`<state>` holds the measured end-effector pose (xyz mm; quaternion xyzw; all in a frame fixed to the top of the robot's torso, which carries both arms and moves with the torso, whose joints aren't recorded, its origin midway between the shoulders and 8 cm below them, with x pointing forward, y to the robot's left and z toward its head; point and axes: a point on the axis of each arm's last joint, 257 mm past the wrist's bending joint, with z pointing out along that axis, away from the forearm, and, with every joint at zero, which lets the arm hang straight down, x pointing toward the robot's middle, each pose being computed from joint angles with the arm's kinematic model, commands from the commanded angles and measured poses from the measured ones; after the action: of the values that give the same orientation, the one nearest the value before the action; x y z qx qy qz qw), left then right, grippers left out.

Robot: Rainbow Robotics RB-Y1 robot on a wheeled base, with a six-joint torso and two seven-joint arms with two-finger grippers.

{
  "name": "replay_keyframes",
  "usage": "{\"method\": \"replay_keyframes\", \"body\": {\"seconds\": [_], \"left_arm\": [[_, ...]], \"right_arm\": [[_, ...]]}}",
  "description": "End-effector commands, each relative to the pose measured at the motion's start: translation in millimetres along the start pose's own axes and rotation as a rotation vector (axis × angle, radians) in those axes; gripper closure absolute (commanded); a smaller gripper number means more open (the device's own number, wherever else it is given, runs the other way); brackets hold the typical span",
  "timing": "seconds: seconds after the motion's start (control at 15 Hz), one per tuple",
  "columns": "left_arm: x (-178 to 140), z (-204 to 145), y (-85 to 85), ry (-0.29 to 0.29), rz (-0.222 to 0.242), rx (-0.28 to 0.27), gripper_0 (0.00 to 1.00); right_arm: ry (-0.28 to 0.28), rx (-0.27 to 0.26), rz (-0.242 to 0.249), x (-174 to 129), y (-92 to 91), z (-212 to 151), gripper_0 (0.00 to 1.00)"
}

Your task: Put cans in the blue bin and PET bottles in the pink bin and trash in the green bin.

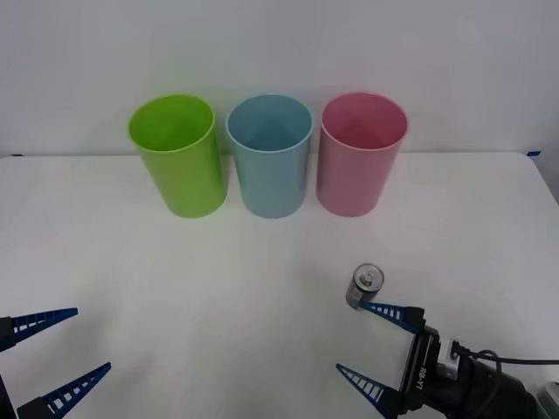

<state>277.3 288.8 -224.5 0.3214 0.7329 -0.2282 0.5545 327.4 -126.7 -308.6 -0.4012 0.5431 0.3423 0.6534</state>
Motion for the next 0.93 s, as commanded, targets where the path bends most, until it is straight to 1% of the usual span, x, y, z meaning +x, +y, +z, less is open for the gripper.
{"method": "replay_keyframes", "body": {"seconds": [0.07, 0.93], "left_arm": [[0.0, 0.0, 0.0, 0.0, 0.0, 0.0, 0.0], [0.0, 0.0, 0.0, 0.0, 0.0, 0.0, 0.0]], "right_arm": [[-0.003, -0.007, -0.003, -0.6, 1.1, 2.6, 0.0], [-0.002, -0.013, -0.002, -0.6, 1.9, 3.8, 0.0]]}}
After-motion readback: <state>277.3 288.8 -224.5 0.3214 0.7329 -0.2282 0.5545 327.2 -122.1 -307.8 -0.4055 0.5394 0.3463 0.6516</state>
